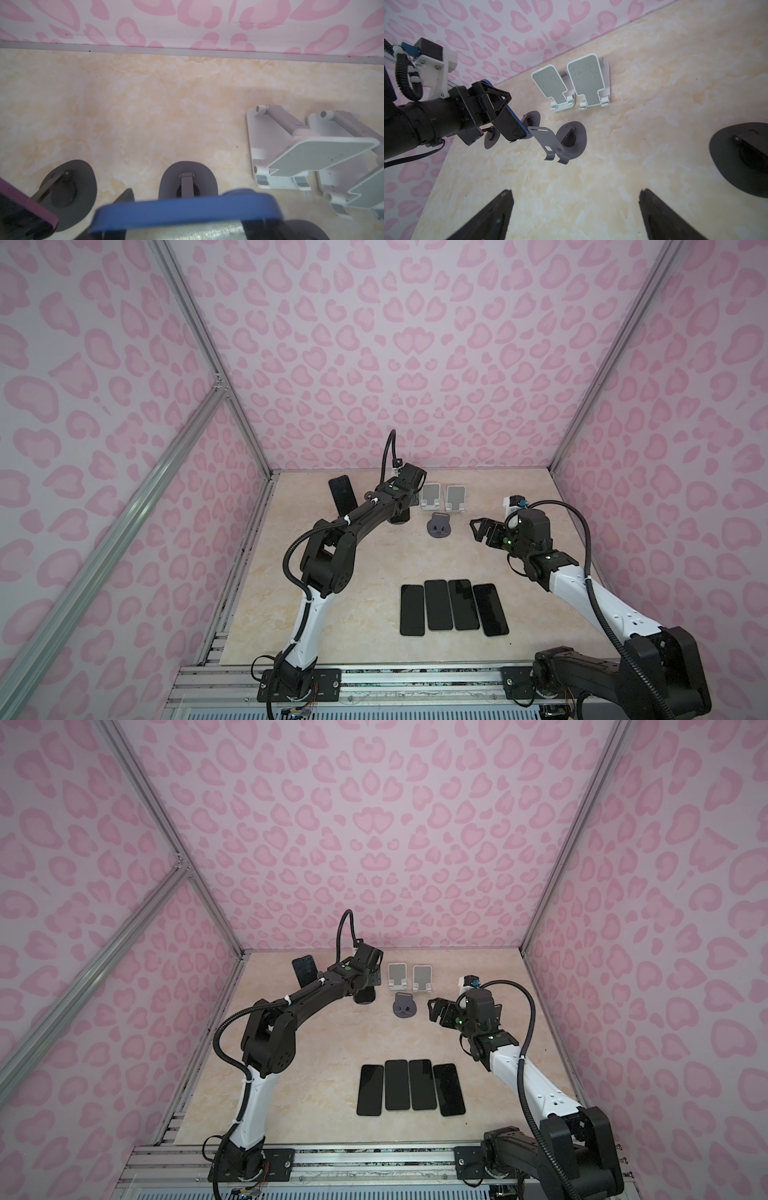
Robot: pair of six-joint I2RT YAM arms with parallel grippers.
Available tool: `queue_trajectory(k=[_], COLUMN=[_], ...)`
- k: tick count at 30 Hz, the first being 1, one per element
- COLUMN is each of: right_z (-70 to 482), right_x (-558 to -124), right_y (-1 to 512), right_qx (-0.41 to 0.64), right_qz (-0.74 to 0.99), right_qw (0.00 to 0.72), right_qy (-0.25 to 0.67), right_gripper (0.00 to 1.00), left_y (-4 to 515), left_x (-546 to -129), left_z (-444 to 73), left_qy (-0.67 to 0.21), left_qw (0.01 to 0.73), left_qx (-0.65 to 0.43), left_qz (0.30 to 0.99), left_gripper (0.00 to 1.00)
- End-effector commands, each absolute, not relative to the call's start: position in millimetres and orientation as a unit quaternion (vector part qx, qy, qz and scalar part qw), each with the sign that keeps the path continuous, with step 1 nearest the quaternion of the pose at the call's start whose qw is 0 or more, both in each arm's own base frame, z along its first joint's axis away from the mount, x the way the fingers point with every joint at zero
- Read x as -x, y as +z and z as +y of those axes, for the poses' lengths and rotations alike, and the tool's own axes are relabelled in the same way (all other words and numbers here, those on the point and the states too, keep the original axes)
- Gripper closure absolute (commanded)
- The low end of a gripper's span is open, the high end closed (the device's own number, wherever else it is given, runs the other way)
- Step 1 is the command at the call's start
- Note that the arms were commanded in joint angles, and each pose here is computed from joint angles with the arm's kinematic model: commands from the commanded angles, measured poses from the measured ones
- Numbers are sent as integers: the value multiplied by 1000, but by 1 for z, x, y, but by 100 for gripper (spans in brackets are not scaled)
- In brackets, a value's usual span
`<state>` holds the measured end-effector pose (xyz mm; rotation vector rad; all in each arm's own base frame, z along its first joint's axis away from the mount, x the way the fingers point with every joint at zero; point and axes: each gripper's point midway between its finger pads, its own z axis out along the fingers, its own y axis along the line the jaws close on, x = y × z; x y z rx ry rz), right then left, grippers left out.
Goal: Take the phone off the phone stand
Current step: 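Close left gripper on the blue-edged phone and lift it off the stand, then carry the blue-edged phone with left gripper toward the row of flat phones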
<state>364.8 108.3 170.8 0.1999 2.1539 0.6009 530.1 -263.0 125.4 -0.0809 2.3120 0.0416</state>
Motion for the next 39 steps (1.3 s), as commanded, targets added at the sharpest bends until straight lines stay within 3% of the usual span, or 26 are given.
queue_trajectory(k=[1, 17, 22, 39], right_z=[109, 103, 103, 125], right_x=[-364, -360, -360, -359], right_y=[176, 187, 188, 188], right_qx=[-81, -88, -89, -62], right_qz=[860, 849, 848, 838], right_qw=[439, 455, 457, 456], right_qy=[247, 253, 253, 294], right_gripper=[4, 5, 6, 8], left_y=[133, 143, 167, 236], left_x=[-530, -524, -516, -440], left_z=[-256, -251, -254, -232], left_qy=[49, 63, 52, -8], left_qw=[418, 435, 453, 488], left_qx=[43, 46, 35, 7], left_qz=[906, 897, 889, 873], left_gripper=[24, 31, 33, 35])
